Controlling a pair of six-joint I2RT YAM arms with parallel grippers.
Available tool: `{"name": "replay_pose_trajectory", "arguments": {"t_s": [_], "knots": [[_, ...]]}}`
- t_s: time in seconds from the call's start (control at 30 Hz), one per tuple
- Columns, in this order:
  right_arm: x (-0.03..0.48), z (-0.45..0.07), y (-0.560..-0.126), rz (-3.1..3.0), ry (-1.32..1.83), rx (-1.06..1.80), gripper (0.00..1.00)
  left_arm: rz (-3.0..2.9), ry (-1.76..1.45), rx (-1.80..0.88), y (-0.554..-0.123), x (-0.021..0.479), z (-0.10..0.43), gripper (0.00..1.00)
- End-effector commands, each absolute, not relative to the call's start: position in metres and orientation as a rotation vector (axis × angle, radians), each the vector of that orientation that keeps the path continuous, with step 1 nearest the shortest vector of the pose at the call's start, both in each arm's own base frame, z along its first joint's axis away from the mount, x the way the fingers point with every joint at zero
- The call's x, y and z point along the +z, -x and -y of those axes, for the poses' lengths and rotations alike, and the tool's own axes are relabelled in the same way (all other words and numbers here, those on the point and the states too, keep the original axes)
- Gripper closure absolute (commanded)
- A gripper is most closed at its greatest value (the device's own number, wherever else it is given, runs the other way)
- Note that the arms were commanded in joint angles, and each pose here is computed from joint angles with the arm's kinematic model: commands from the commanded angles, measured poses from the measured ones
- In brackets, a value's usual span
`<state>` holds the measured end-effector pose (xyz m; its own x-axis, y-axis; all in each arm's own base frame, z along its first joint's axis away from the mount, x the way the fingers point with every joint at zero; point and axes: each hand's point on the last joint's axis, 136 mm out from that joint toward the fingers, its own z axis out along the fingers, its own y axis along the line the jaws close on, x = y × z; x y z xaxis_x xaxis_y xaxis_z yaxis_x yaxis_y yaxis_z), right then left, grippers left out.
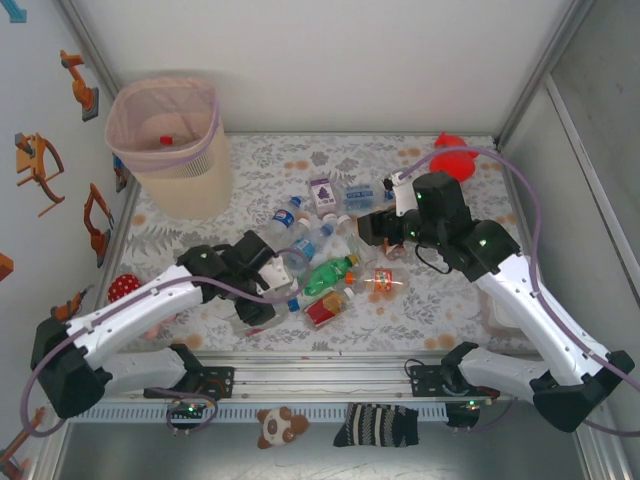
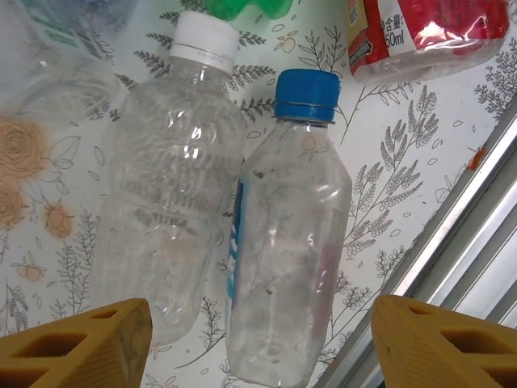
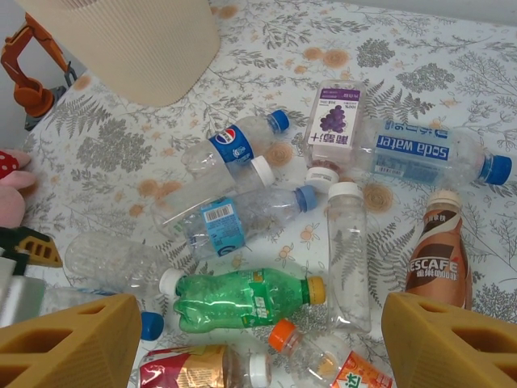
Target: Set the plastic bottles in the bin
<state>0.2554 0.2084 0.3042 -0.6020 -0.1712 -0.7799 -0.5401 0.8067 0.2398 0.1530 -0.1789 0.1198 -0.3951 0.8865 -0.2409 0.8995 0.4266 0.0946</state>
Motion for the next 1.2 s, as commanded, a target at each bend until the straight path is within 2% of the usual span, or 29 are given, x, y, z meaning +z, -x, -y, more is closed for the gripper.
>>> {"name": "replay_pose_trajectory", "arguments": {"t_s": [0.0,0.4,0.73,0.9,1.17], "knots": [[0.307,-0.208,-0.259,-2.178,0.524,0.589,0.23,-2.465,-1.403,-0.077,-0.170,0.136,0.198,0.28],[0.303,-0.210,-0.260,-2.185,0.549,0.594,0.23,-2.722,-1.128,0.243,-0.167,0.109,0.184,0.31],[0.300,-0.219,-0.268,-2.203,0.574,0.615,0.23,-2.737,-1.259,0.270,-0.145,0.091,0.209,0.27],[0.297,-0.222,-0.270,-2.213,0.577,0.628,0.23,-2.643,-1.509,0.453,-0.140,0.083,0.204,0.27],[0.297,-0.216,-0.270,-2.214,0.559,0.615,0.23,-2.625,-1.612,0.424,-0.140,0.074,0.208,0.27]]}}
